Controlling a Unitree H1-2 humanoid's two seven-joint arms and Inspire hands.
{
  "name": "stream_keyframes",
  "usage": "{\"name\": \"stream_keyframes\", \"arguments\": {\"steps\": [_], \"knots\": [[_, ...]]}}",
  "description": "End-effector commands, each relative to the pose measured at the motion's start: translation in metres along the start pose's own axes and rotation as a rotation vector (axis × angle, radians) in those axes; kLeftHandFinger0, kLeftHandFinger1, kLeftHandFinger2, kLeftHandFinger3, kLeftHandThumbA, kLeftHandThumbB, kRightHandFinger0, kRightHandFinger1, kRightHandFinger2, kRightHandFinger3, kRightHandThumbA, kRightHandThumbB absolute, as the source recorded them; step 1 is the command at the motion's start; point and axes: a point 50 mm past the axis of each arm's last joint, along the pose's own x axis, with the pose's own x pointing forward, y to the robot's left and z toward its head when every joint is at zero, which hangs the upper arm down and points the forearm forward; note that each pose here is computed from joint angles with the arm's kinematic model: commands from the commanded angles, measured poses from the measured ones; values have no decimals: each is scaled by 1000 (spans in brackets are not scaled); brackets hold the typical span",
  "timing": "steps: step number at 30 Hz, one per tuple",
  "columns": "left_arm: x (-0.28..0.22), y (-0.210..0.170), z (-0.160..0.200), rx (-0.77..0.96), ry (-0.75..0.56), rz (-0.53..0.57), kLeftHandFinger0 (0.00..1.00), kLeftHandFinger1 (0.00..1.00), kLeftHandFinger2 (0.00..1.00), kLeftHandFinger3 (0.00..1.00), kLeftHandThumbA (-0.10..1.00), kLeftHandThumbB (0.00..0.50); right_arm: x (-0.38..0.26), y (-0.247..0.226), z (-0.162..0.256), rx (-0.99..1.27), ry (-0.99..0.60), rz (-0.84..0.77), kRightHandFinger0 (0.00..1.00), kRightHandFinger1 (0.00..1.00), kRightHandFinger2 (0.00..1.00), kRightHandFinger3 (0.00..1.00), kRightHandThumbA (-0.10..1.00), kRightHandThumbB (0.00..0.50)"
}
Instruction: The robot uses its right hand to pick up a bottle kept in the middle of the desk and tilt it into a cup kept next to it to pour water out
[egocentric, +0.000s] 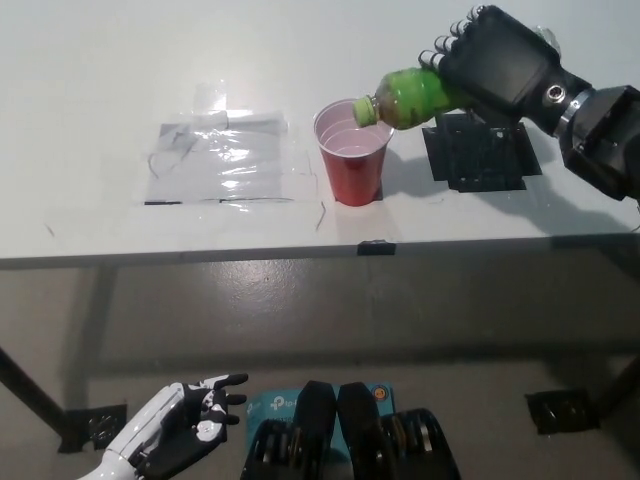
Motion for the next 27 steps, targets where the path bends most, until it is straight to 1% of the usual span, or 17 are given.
{"name": "stream_keyframes", "arguments": {"steps": [1, 3, 7, 8, 9, 10, 11, 13, 16, 19, 21, 22, 23, 24, 25, 26, 27], "knots": [[-2, 5, 9, 18, -22, -2, 807, 847, 888, 946, 799, 123, 9, -47, -39, -132, -6, -123, 0, 112, 153, 314, -26, 112], [-2, 5, 10, 20, -20, 1, 804, 844, 882, 943, 797, 125, 9, -45, -40, -140, -10, -126, 0, 92, 130, 276, -29, 97], [-3, 4, 11, 21, -24, -1, 800, 844, 881, 935, 795, 107, 7, -46, -42, -139, -13, -138, 0, 75, 114, 329, -47, 97], [-3, 3, 11, 18, -27, -3, 799, 844, 879, 931, 793, 106, 7, -46, -44, -131, -11, -146, 0, 61, 98, 324, -60, 108], [-3, 4, 10, 13, -25, -8, 801, 847, 883, 933, 792, 103, 6, -44, -47, -129, 9, -129, 0, 56, 91, 373, -70, 111], [-3, 4, 10, 20, -22, -11, 810, 857, 893, 939, 806, 108, 6, -43, -48, -135, 19, -137, 0, 25, 57, 337, -85, 147], [-3, 4, 10, 20, -22, -10, 813, 859, 898, 947, 806, 110, 5, -44, -50, -127, 32, -118, 0, 18, 54, 368, -53, 157], [-3, 4, 10, 17, -24, -9, 815, 860, 899, 947, 801, 124, 5, -41, -53, -155, 57, -105, 0, 0, 25, 368, -34, 175], [-3, 4, 10, 16, -24, -7, 812, 856, 896, 943, 793, 127, 3, -38, -58, -134, 78, -92, 0, 0, 0, 300, -31, 153], [-4, 4, 9, 16, -20, -9, 808, 851, 892, 940, 796, 135, 4, -35, -58, -146, 100, -75, 0, 0, 0, 251, -89, 174], [-5, 3, 10, 19, -23, -13, 806, 853, 896, 945, 799, 121, 7, -34, -54, -205, 156, 10, 0, 0, 26, 312, -65, 114], [-5, 3, 10, 21, -26, -18, 807, 856, 903, 952, 800, 107, 8, -34, -53, -217, 173, 8, 0, 0, 30, 280, -57, 120], [-5, 3, 10, 20, -26, -17, 806, 860, 915, 963, 803, 106, 9, -34, -52, -201, 208, 13, 0, 0, 27, 169, -64, 99], [-5, 2, 11, 20, -25, -16, 804, 860, 916, 962, 801, 107, 9, -34, -51, -192, 221, 17, 0, 0, 37, 126, -76, 87], [-5, 2, 11, 18, -24, -18, 802, 861, 916, 961, 801, 110, 11, -34, -50, -206, 245, 18, 0, 0, 59, 5, -89, 103], [-5, 2, 10, 17, -24, -19, 800, 862, 915, 961, 801, 111, 13, -34, -49, -211, 254, 29, 0, 0, 115, 2, -92, 108], [-5, 2, 11, 20, -24, -18, 795, 860, 913, 962, 800, 106, 15, -34, -47, -227, 266, 49, 0, 8, 218, 22, -70, 96]]}}
